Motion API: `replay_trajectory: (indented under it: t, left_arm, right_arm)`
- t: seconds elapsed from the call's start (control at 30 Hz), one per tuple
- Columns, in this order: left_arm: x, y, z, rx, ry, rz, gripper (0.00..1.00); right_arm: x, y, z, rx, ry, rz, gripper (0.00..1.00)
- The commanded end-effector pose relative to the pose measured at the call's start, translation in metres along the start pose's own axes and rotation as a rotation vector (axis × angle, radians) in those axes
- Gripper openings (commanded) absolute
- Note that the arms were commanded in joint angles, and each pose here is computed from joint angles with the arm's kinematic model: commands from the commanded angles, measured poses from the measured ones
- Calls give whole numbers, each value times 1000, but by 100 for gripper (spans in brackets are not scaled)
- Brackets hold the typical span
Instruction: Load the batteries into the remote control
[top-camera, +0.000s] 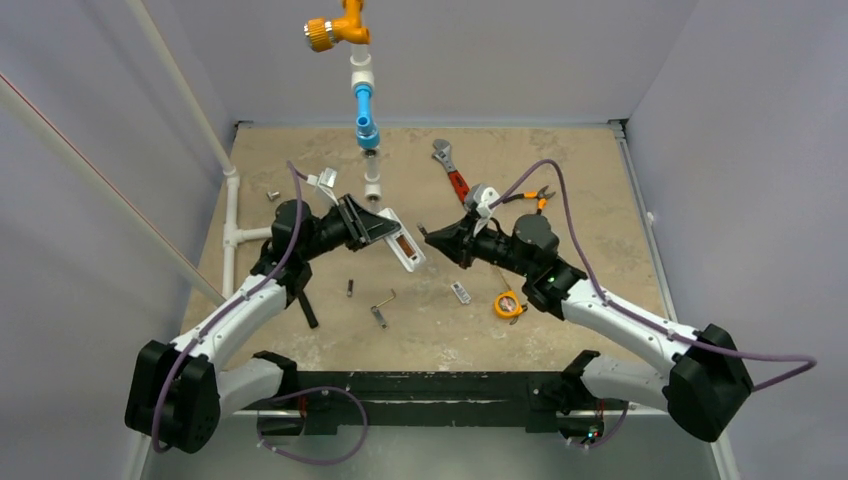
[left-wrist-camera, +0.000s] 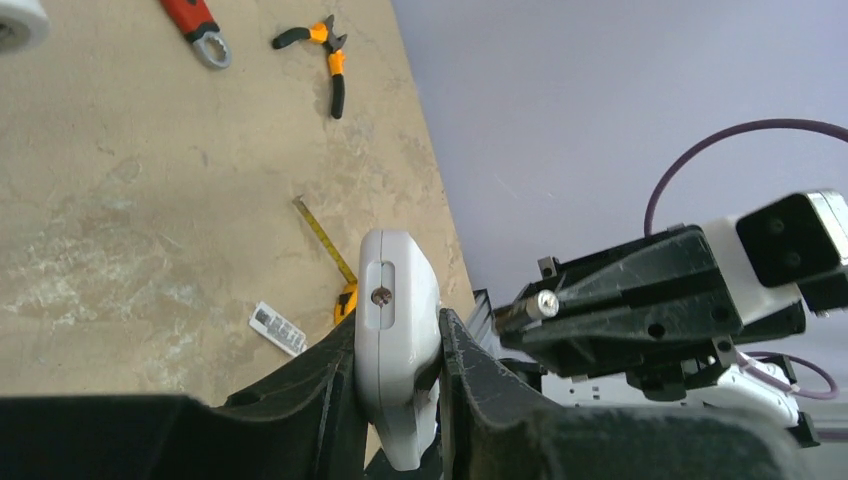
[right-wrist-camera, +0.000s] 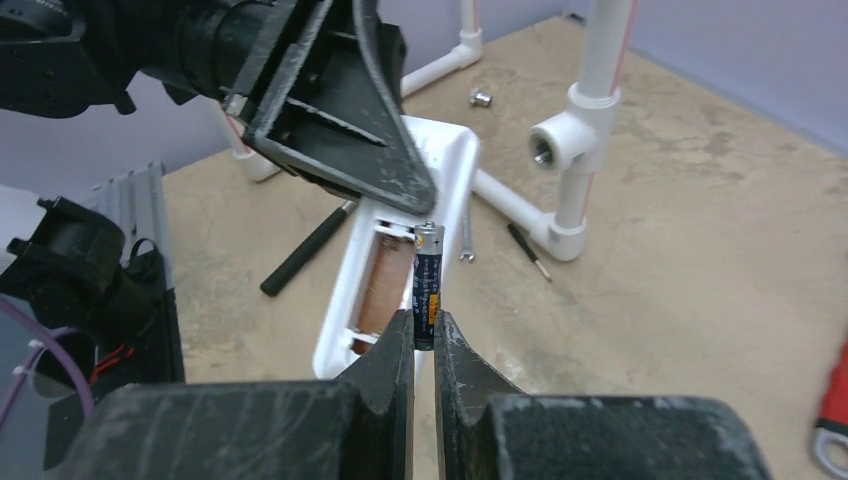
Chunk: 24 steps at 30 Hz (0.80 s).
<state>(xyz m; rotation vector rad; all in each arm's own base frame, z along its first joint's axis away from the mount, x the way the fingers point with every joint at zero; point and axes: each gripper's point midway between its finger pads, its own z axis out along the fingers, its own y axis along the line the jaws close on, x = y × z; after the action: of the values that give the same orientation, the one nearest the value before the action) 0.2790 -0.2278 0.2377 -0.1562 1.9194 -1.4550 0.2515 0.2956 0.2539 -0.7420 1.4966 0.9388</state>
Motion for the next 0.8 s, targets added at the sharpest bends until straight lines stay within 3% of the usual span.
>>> replay_trajectory:
  t: [0.0,0.27,0.77]
  left_arm:
    - [-4,-11,7,5,-46,-61,0]
    - [-7,0,15,-55,-69,-126,0]
    - [-10,8,18,-114,-88,-123,0]
  right_arm:
    - [-24,8,15,34,-56,5,0]
    - [-9,-9,29,148,11,87,0]
    - [5,-4,41,122,112,150,2]
